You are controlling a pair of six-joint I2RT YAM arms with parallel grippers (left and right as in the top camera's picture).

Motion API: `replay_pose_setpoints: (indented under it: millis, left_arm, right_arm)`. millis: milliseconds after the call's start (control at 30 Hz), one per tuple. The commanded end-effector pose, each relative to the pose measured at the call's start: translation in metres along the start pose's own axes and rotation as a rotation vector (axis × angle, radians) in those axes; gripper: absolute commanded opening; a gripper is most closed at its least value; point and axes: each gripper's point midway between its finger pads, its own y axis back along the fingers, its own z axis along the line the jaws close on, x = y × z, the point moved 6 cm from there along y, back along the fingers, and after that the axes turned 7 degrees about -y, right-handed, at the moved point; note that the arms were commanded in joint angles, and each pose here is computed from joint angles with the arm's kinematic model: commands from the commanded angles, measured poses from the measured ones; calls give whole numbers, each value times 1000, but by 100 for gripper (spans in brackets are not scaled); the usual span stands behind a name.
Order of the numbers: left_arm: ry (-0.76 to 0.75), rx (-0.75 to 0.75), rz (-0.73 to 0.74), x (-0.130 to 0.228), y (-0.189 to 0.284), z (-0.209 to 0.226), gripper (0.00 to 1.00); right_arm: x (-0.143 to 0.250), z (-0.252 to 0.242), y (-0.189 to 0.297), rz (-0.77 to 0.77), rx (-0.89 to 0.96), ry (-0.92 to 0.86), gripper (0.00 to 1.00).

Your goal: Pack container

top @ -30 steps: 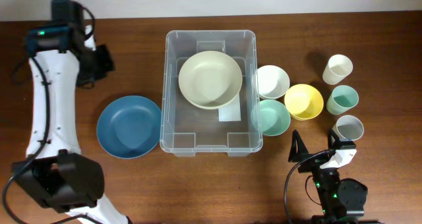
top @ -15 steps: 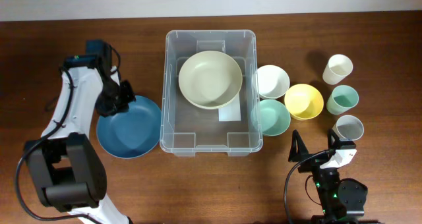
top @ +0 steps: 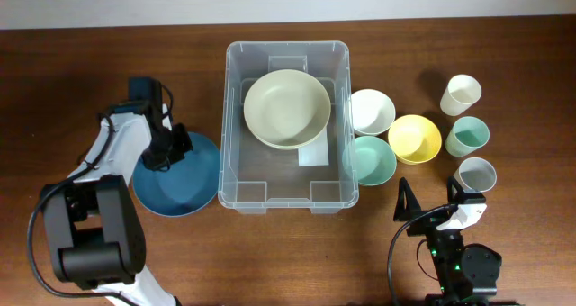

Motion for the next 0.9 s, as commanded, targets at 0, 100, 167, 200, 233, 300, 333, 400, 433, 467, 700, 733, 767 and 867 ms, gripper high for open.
replay_pose_setpoints:
  millis: [0, 100, 167, 200, 233, 300, 333, 400, 433, 467, 700, 733, 767, 867]
  left_arm:
    - [31, -64, -36, -2, -2, 8, 1]
    - [31, -109, -65, -7, -1, 13, 1]
    - [31, -117, -74, -9, -2, 14, 1]
    - [31, -116, -78, -10, -3, 14, 1]
    - [31, -115, -81, -11, -4, 14, 1]
    - [29, -113, -87, -14, -9, 13, 1]
    - [29, -113, -86, -14, -11, 13, 1]
    - [29, -115, -77, -14, -17, 13, 1]
    - [29, -116, -68, -13, -21, 14, 1]
    - [29, -116, -57, -13, -26, 14, 1]
    - [24, -113, -89, -24, -49, 14, 1]
    - [22, -109, -110, -28, -48, 13, 1]
    - [21, -106, -128, -32, -46, 12, 1]
    - [17, -100, -203, -52, -36, 9, 1]
  right_arm:
    - [3, 0, 0, 6, -2, -9, 99]
    - [3, 0, 0, 6, -2, -8, 99]
    - [3, 0, 0, 6, -2, -8, 99]
    - [3, 0, 0, 6, -2, -8, 99]
    - [3, 0, 0, 6, -2, -8, 99]
    - [3, 0, 0, 6, -2, -8, 99]
    - [3, 0, 0, 6, -2, -8, 99]
    - [3, 0, 0, 6, -2, -8, 99]
    - [3, 0, 0, 6, -2, -9, 99]
    - [3, 0, 0, 6, -2, -9, 99]
    - [3, 0, 0, 6, -2, -9, 99]
    - [3, 0, 0, 6, -2, -9, 99]
    - [3, 0, 0, 6, -2, -8, 99]
    - [3, 0, 0, 6, -2, -9, 99]
